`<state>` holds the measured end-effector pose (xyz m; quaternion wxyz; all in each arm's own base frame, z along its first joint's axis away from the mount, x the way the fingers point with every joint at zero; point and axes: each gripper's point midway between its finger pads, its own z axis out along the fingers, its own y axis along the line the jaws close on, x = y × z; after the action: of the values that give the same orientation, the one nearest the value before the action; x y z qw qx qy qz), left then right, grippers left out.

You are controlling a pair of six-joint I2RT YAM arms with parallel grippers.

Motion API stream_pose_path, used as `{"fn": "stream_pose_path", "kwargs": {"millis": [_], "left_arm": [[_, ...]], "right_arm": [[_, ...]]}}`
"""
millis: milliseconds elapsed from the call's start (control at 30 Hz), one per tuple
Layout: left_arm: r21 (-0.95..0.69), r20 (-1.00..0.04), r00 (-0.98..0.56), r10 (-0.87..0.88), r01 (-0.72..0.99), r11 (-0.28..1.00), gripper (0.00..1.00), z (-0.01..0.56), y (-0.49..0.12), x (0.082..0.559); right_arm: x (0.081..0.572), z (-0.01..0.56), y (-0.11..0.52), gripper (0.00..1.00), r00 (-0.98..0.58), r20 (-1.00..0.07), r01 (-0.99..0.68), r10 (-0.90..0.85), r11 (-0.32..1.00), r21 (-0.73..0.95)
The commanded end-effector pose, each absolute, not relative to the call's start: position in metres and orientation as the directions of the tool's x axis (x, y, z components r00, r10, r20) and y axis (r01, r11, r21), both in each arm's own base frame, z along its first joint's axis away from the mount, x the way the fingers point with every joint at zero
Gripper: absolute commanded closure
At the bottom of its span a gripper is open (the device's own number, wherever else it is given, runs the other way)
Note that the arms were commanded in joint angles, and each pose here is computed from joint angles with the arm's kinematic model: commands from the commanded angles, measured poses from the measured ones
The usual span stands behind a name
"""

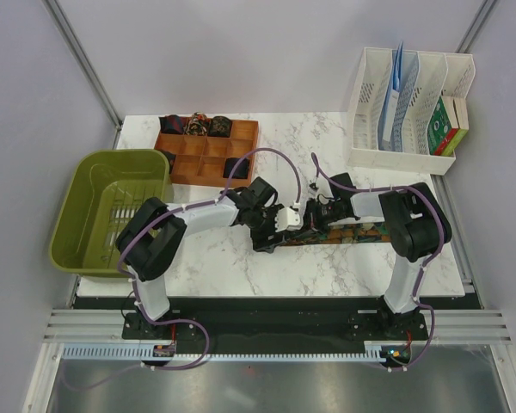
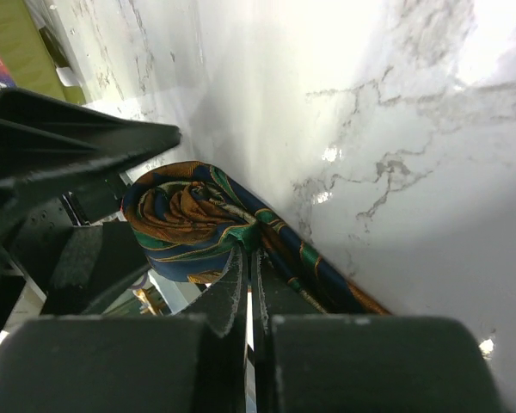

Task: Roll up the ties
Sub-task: Roll the tie at the center of the board.

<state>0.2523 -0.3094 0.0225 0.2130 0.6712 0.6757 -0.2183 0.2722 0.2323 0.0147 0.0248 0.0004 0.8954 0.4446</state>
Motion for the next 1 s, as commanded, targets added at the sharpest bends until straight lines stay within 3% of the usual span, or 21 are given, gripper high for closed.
{"fn": "stream_pose_path", "kwargs": {"millis": [0, 300, 433, 467, 567, 733, 967], "left_arm": [[0.043, -0.617, -0.002, 0.787, 0.998, 0.036, 0.20, 0.043, -0.310, 0.259], [0.032, -0.666, -0.037, 0.745, 0.996, 0.079, 0.17, 0.043, -0.333, 0.275], [0.045, -0.674, -0.022, 0.738, 0.996, 0.071, 0.35, 0.049, -0.337, 0.279], [0.043, -0.679, -0.019, 0.734, 0.997, 0.066, 0.43, 0.052, -0.337, 0.277], [0.048, -0.702, -0.007, 0.712, 0.997, 0.057, 0.53, 0.070, -0.340, 0.275], [0.025, -0.729, -0.025, 0.685, 0.998, 0.063, 0.57, 0.089, -0.353, 0.276], [-0.030, -0.687, -0.048, 0.725, 0.999, 0.037, 0.59, 0.059, -0.372, 0.271]], "right_arm": [[0.265, -0.024, 0.215, 1.00, -0.999, -0.029, -0.008, 0.017, 0.714, 0.700], [0.258, -0.028, 0.211, 1.00, -1.000, -0.020, 0.001, 0.020, 0.730, 0.683], [0.260, -0.030, 0.215, 1.00, -0.999, -0.023, 0.007, 0.031, 0.731, 0.682], [0.262, -0.030, 0.217, 1.00, -0.999, -0.021, 0.014, 0.040, 0.728, 0.685], [0.266, -0.028, 0.229, 1.00, -0.998, -0.027, 0.020, 0.054, 0.717, 0.697], [0.270, -0.027, 0.254, 1.00, -0.997, -0.016, 0.037, 0.071, 0.685, 0.727], [0.273, -0.018, 0.267, 1.00, -0.997, -0.007, 0.048, 0.082, 0.647, 0.761]]}}
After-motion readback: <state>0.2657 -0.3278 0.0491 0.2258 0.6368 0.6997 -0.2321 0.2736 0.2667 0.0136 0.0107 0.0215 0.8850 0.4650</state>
